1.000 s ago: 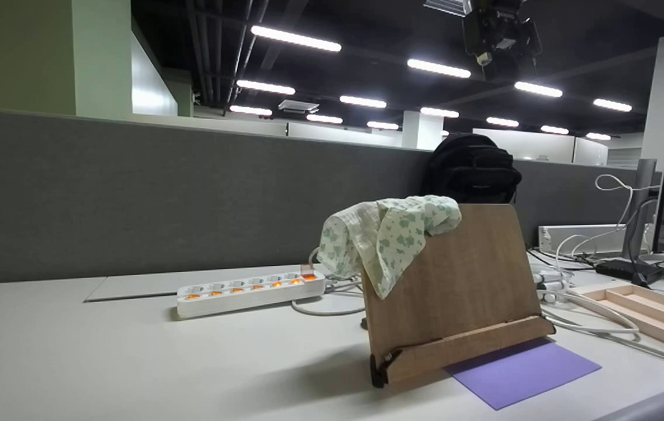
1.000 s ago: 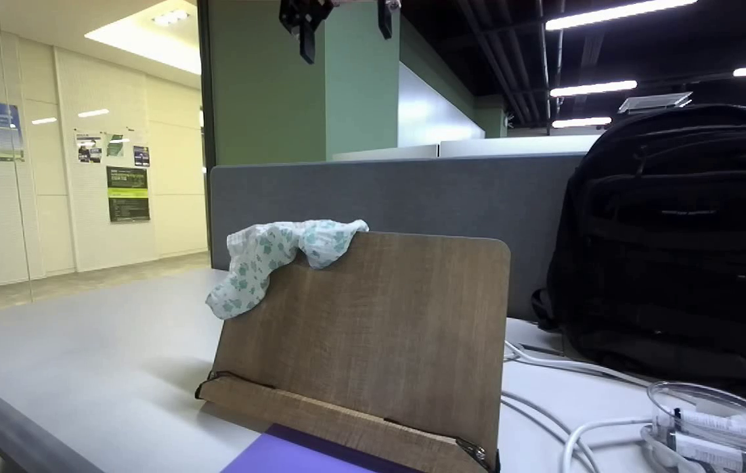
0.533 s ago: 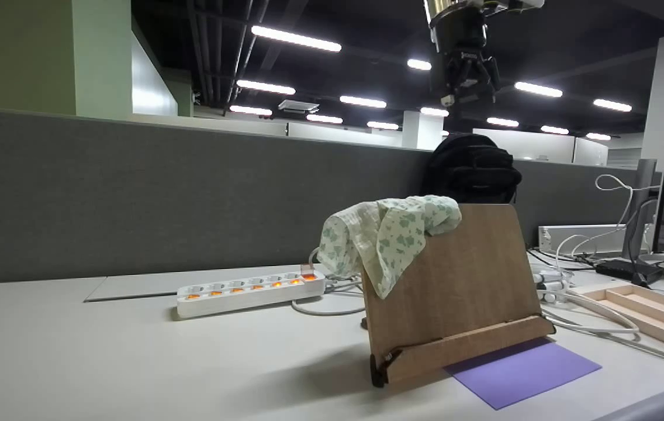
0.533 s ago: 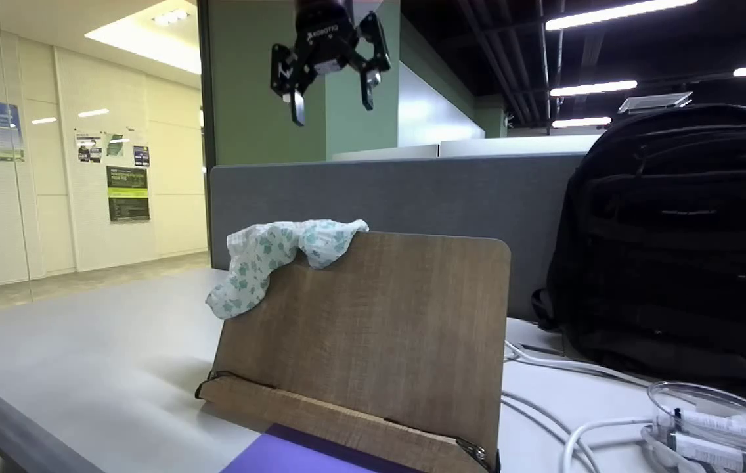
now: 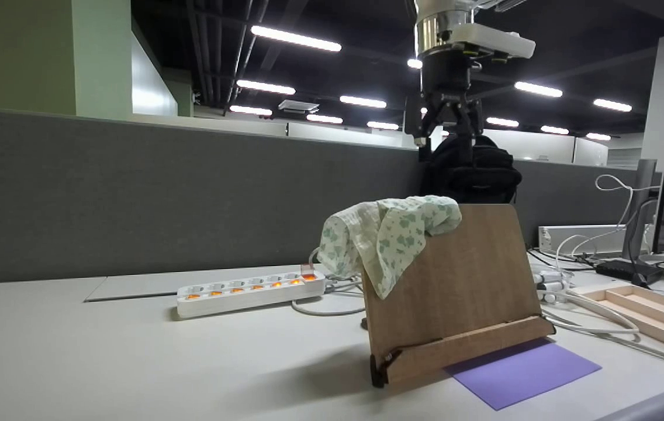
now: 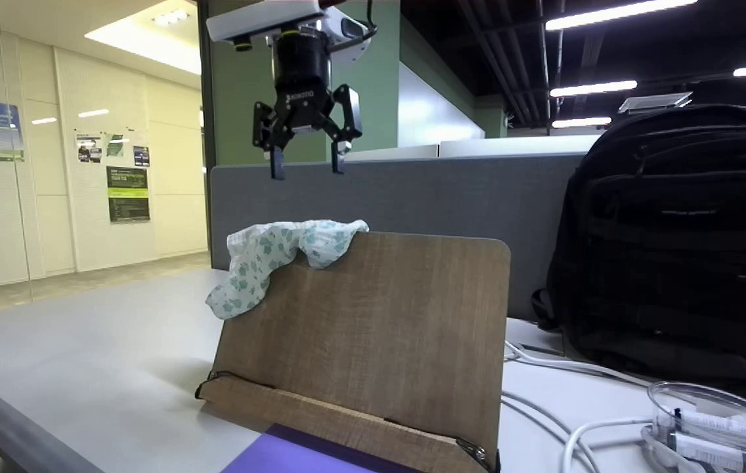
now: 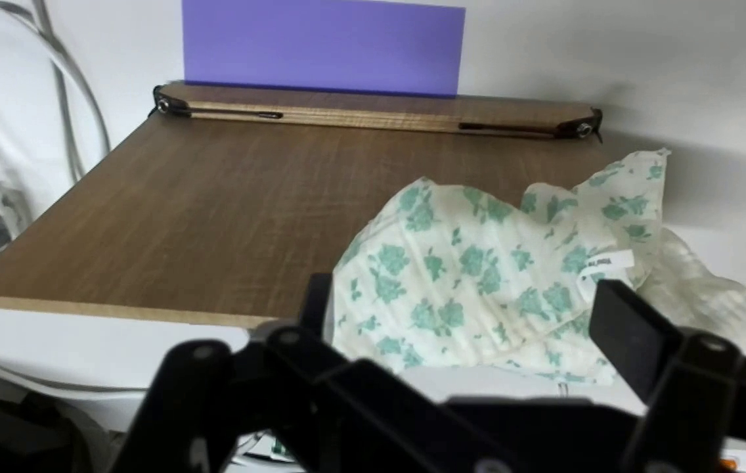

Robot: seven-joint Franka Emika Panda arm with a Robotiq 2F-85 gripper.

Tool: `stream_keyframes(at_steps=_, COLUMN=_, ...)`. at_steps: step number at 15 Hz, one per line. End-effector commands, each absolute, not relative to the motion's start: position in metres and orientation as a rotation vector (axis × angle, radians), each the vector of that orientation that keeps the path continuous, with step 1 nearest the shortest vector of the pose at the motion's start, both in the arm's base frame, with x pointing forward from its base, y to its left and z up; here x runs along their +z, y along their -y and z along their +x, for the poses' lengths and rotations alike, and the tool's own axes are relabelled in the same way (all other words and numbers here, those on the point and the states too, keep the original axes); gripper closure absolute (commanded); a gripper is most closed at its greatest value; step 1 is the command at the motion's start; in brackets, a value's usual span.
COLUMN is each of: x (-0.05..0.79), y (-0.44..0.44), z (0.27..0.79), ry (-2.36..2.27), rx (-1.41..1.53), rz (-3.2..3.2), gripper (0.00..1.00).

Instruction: Remove the cloth from the wooden object.

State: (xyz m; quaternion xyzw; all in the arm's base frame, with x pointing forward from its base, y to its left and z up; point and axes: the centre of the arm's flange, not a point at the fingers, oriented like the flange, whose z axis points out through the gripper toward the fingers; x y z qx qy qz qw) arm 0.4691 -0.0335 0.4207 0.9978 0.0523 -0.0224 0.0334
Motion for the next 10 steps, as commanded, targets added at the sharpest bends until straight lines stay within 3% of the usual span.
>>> stream_keyframes(at_steps=1, x=0.401, y=0.033, z=0.452, ry=-0.058, rx=-0.080, rz=3.120, gripper=0.00)
stream_keyframes(at_steps=10, x=0.361, y=0.032, z=0.445, ry=0.127, rx=-0.086, rz=3.106, gripper=0.00)
